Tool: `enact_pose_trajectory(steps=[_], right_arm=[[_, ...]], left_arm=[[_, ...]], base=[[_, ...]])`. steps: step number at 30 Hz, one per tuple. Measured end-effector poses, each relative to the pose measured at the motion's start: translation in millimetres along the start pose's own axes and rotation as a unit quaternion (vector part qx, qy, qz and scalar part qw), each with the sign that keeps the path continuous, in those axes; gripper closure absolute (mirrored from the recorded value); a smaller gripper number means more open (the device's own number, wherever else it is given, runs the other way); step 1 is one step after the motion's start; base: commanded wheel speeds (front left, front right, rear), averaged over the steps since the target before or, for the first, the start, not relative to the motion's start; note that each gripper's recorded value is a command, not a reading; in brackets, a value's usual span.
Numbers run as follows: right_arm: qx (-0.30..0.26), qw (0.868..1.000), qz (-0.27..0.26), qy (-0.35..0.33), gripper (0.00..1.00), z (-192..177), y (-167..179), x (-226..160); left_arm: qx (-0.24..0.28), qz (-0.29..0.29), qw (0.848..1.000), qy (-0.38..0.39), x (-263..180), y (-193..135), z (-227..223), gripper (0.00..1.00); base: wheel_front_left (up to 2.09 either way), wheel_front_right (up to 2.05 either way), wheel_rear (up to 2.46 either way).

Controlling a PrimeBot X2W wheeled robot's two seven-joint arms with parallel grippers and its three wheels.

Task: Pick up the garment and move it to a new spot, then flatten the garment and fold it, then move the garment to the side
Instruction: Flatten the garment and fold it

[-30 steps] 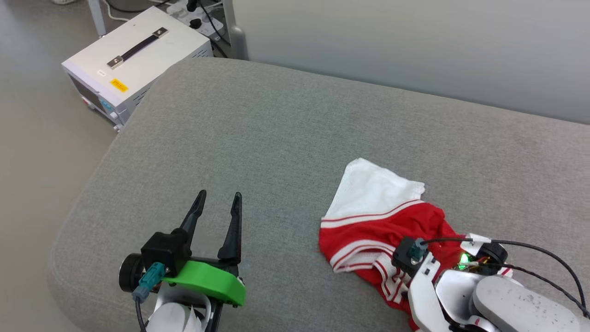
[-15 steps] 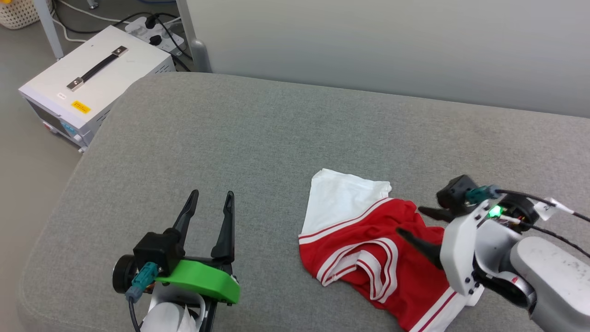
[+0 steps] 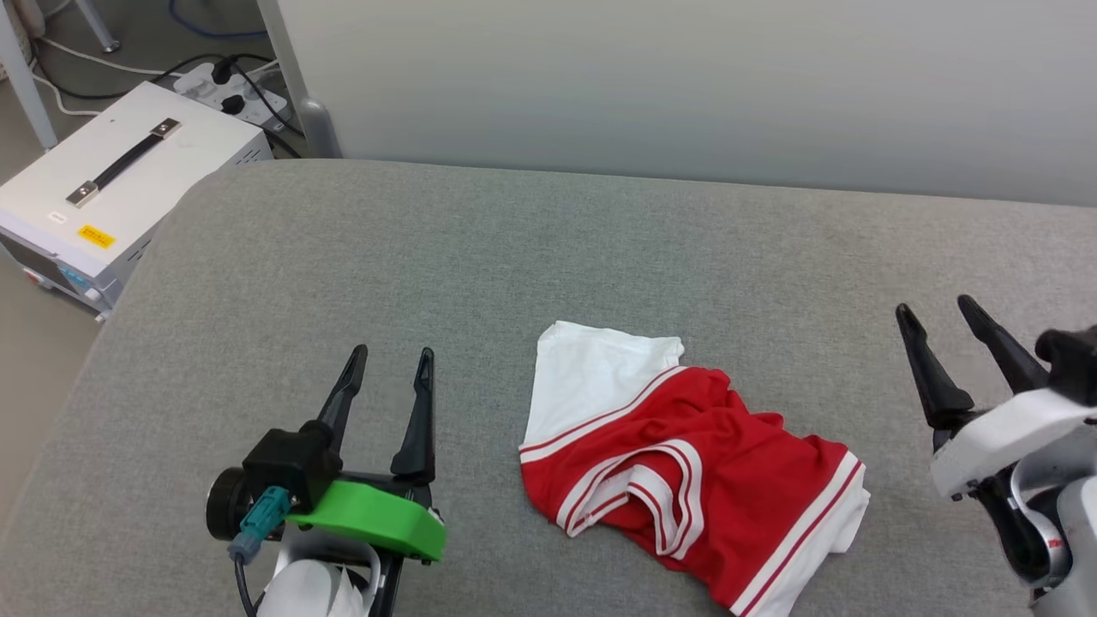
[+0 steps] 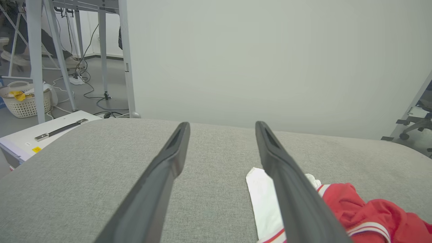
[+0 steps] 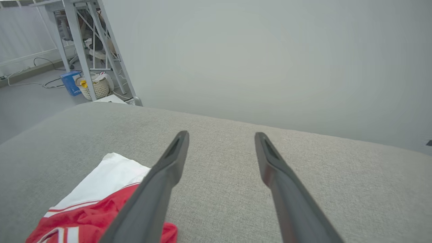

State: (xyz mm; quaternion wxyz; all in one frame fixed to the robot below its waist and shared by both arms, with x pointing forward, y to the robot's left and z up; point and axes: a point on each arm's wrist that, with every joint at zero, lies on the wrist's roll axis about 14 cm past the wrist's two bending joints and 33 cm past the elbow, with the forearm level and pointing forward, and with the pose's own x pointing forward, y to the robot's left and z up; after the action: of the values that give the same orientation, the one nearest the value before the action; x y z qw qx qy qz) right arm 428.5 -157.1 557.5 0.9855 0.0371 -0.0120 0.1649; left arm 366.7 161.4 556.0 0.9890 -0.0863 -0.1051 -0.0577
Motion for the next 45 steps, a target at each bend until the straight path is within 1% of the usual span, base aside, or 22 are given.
enact_pose_trajectory(steps=[3, 9, 11, 14, 16, 19, 23, 25, 29, 34, 36, 39, 44, 45], right_arm=[[0.016, 0.998, -0.05, -0.033, 0.0, -4, -13, -14], [0.031, 0.994, -0.095, -0.049, 0.0, -14, -15, -30], [0.025, 0.993, -0.106, -0.051, 0.0, -13, -19, -31], [0.019, 0.99, -0.127, -0.056, 0.0, -10, -30, -34], [0.011, 0.989, -0.139, -0.052, 0.0, -11, -37, -37], [0.004, 0.987, -0.154, -0.047, 0.0, -13, -46, -39], [0.004, 0.985, -0.163, -0.047, 0.0, -15, -49, -38], [0.001, 0.985, -0.167, -0.044, 0.0, -17, -51, -39], [0.003, 0.982, -0.187, -0.036, 0.0, -26, -59, -46], [0.0, 0.977, -0.212, -0.024, 0.0, -38, -72, -56], [0.0, 0.975, -0.22, -0.018, 0.0, -43, -76, -59], [0.0, 0.974, -0.228, -0.011, 0.0, -49, -80, -62], [-0.001, 0.971, -0.238, -0.004, 0.0, -55, -85, -66], [-0.001, 0.971, -0.24, -0.003, 0.0, -56, -86, -67]], left_arm=[[-0.003, -0.01, 1.0, 0.009, 3, -6, -7, 0.0], [-0.01, -0.037, 0.998, 0.04, 7, -22, -28, 0.0], [-0.008, -0.061, 0.997, 0.055, 11, -33, -37, 0.0], [0.0, -0.123, 0.988, 0.097, 23, -56, -56, 0.0], [0.015, -0.167, 0.977, 0.131, 39, -71, -63, 0.0], [0.042, -0.21, 0.96, 0.179, 64, -85, -67, 0.0], [0.051, -0.248, 0.927, 0.276, 91, -100, -81, 0.0], [0.057, -0.254, 0.911, 0.319, 98, -98, -91, 0.0], [0.072, -0.256, 0.87, 0.416, 101, -86, -120, 0.0], [0.098, -0.26, 0.826, 0.49, 93, -71, -156, 0.0], [0.11, -0.26, 0.816, 0.505, 90, -65, -169, 0.0], [0.13, -0.256, 0.806, 0.517, 90, -55, -185, 0.0], [0.132, -0.267, 0.794, 0.53, 86, -59, -204, 0.0], [0.131, -0.267, 0.793, 0.532, 86, -59, -205, 0.27]], base=[[0.0, 0.0, 0.0], [0.0, 0.0, 0.0], [0.0, 0.0, 0.0], [0.0, 0.0, 0.0], [0.0, 0.0, 0.0], [0.0, 0.0, 0.0], [0.0, 0.0, 0.0], [0.0, 0.0, 0.0], [0.0, 0.0, 0.0], [0.0, 0.0, 0.0], [0.0, 0.0, 0.0], [0.0, 0.0, 0.0], [0.0, 0.0, 0.0], [0.0, 0.0, 0.0]])
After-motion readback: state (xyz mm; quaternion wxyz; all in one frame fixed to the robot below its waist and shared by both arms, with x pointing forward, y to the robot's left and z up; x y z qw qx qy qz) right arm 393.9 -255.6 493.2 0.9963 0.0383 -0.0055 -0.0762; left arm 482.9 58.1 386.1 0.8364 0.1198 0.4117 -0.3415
